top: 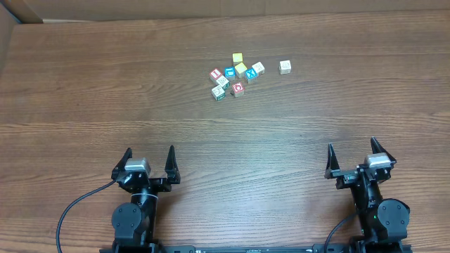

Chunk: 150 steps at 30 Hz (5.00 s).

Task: Flip 3 blocks

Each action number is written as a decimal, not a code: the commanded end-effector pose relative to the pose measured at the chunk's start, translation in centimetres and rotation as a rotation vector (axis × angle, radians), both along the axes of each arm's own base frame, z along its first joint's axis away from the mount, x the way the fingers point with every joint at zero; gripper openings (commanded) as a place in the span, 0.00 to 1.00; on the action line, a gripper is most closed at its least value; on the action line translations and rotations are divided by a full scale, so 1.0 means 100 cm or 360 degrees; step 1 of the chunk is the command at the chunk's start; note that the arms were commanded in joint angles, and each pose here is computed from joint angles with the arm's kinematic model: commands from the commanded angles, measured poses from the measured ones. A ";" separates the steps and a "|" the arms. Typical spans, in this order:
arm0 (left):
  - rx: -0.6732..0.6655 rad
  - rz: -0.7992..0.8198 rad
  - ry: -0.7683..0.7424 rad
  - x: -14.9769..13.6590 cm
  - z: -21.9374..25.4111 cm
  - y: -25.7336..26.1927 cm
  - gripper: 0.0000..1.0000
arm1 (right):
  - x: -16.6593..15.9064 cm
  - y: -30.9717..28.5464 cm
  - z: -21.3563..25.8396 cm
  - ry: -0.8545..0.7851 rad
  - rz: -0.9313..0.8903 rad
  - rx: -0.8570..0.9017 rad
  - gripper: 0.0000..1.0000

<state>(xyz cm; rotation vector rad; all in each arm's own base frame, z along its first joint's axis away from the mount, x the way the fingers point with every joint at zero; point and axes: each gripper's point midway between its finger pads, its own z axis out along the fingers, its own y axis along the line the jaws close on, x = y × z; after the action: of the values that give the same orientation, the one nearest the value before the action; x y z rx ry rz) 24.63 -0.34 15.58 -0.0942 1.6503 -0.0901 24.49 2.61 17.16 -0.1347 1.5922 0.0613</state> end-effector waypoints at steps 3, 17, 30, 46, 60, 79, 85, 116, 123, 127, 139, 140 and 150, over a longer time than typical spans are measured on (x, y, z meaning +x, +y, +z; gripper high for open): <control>0.0033 -0.0032 -0.0009 0.000 0.000 -0.004 1.00 | 0.000 0.001 -0.001 -0.0009 0.0005 -0.0006 1.00; 0.0033 -0.0031 -0.0009 0.000 0.000 -0.004 1.00 | 0.000 0.001 -0.001 -0.0009 0.0005 -0.0006 1.00; 0.0033 -0.0031 -0.0009 0.000 0.000 -0.004 1.00 | -0.003 0.016 0.002 0.0038 0.0141 0.0399 1.00; 0.0033 -0.0032 -0.0009 0.000 0.000 -0.004 1.00 | -0.014 0.025 0.133 0.0270 0.0206 0.0400 1.00; 0.0033 -0.0032 -0.0009 0.000 0.000 -0.004 1.00 | 0.075 0.076 0.142 0.1445 0.0461 0.0567 1.00; 0.0033 -0.0031 -0.0009 0.000 0.000 -0.004 1.00 | 0.163 0.198 0.010 0.1680 0.0220 0.0243 0.90; 0.0033 -0.0031 -0.0009 0.000 0.000 -0.004 1.00 | 0.193 0.225 -0.043 0.1633 0.0220 0.0114 0.93; 0.0033 -0.0032 -0.0009 0.000 0.000 -0.004 1.00 | 0.311 0.125 -0.079 0.1661 -0.0032 0.0288 1.00; 0.0033 -0.0032 -0.0009 0.000 0.000 -0.004 1.00 | 0.310 0.116 -0.145 0.1798 -0.0138 0.0208 0.98; 0.0033 -0.0032 -0.0009 0.000 0.000 -0.004 1.00 | 0.312 0.109 -0.155 0.1795 -0.0200 0.0167 0.89; 0.0033 -0.0032 -0.0009 0.000 0.000 -0.004 1.00 | 0.324 0.114 -0.118 0.1693 -0.0175 0.0194 0.29; 0.0033 -0.0032 -0.0009 0.000 0.000 -0.004 1.00 | 0.325 0.114 -0.109 0.1679 -0.0172 0.0197 0.24; 0.0033 -0.0032 -0.0009 0.000 0.000 -0.004 1.00 | 0.233 0.150 -0.002 0.1944 0.0060 0.0197 0.17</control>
<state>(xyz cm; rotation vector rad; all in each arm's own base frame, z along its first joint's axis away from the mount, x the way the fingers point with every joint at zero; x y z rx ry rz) 24.63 -0.40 15.56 -0.0913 1.6513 -0.0932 50.30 14.06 8.10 0.0826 2.8871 0.1275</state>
